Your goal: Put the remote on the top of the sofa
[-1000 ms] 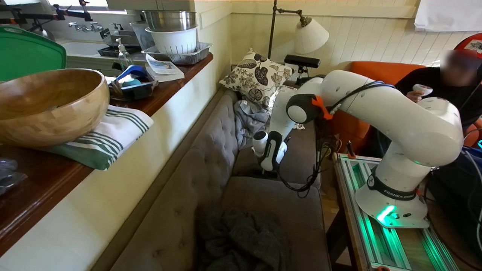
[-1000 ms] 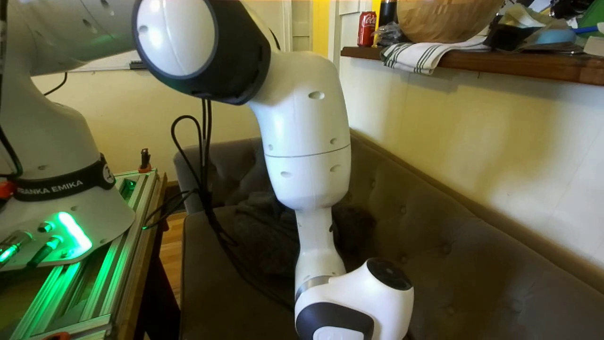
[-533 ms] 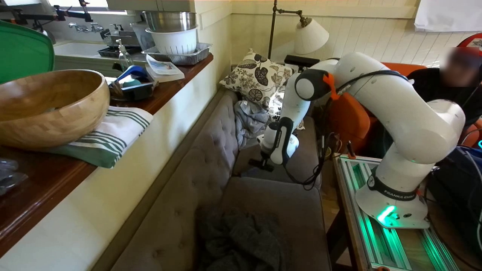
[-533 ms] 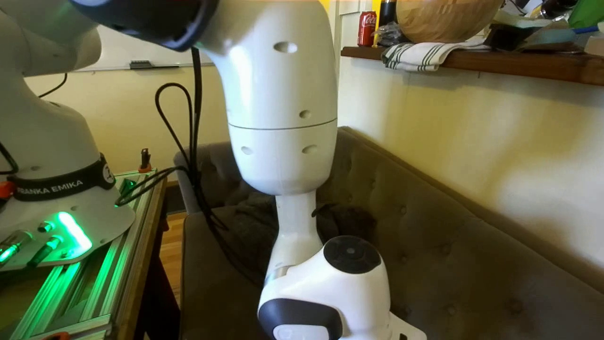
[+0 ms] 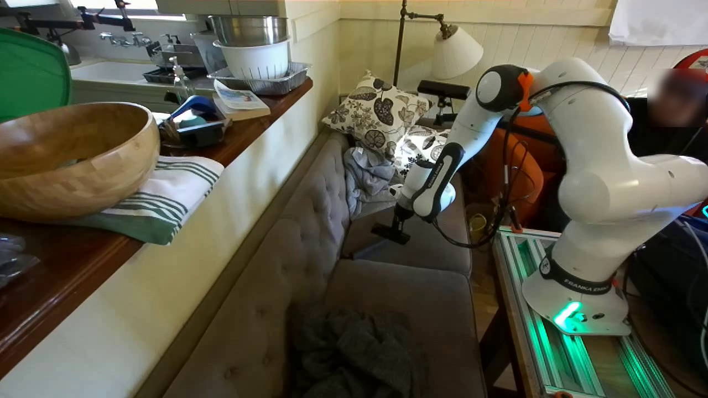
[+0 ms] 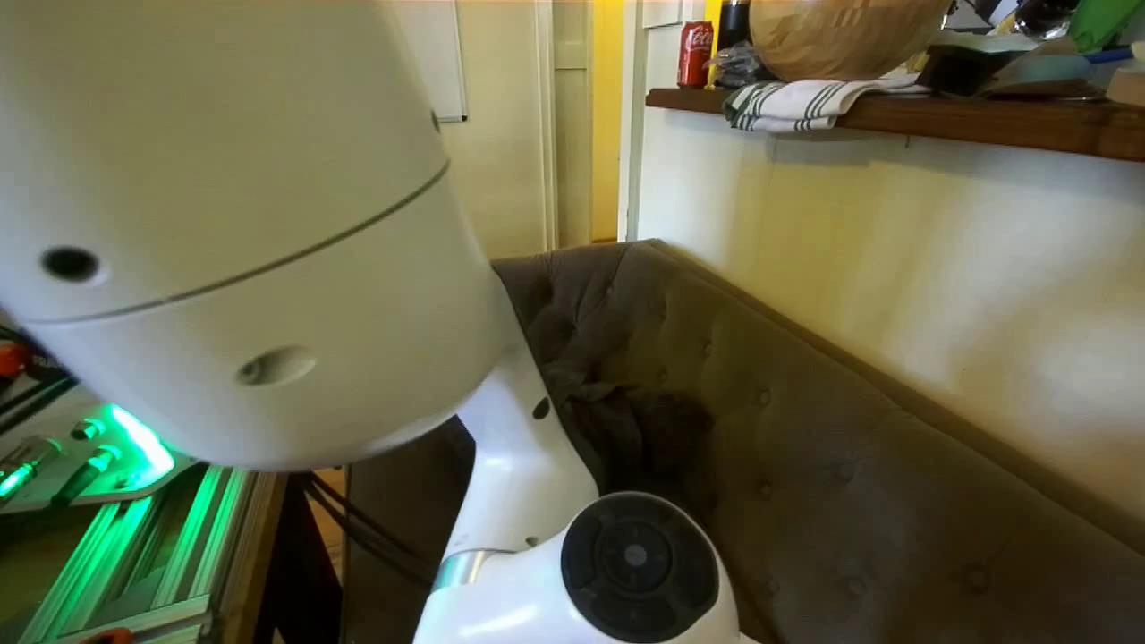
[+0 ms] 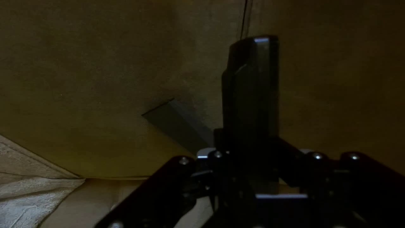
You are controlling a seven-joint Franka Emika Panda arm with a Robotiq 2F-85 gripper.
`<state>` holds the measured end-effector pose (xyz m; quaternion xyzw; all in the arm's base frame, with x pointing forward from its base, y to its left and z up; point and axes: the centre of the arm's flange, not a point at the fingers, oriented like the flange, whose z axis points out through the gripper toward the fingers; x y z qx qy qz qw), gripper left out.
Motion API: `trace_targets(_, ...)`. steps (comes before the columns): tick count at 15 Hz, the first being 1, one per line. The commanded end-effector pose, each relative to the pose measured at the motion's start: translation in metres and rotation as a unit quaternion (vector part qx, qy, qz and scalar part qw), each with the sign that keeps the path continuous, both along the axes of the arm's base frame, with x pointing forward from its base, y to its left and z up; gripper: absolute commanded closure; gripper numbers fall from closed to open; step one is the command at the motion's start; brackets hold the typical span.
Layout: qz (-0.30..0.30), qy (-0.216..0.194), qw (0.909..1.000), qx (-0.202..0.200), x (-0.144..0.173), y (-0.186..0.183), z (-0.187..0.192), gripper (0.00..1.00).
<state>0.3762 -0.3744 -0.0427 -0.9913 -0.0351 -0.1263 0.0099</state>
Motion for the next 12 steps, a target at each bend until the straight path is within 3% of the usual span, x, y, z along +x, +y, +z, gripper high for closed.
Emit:
trace_targets(1,0.001,0.000,1.0000,0.001,-0.002,-0.002,0.000,0.66)
trace_targets(2,-0.005,0.001,1.0000,-0.003,0.005,0.003,-0.002,0.91)
trace_targets(9,0.046,-0.054,0.9975,-0.009,0.122,0.038,0.070,0.91)
trace_targets(12,0.063,-0.082,0.9945,-0.017,0.158,0.063,0.111,0.91)
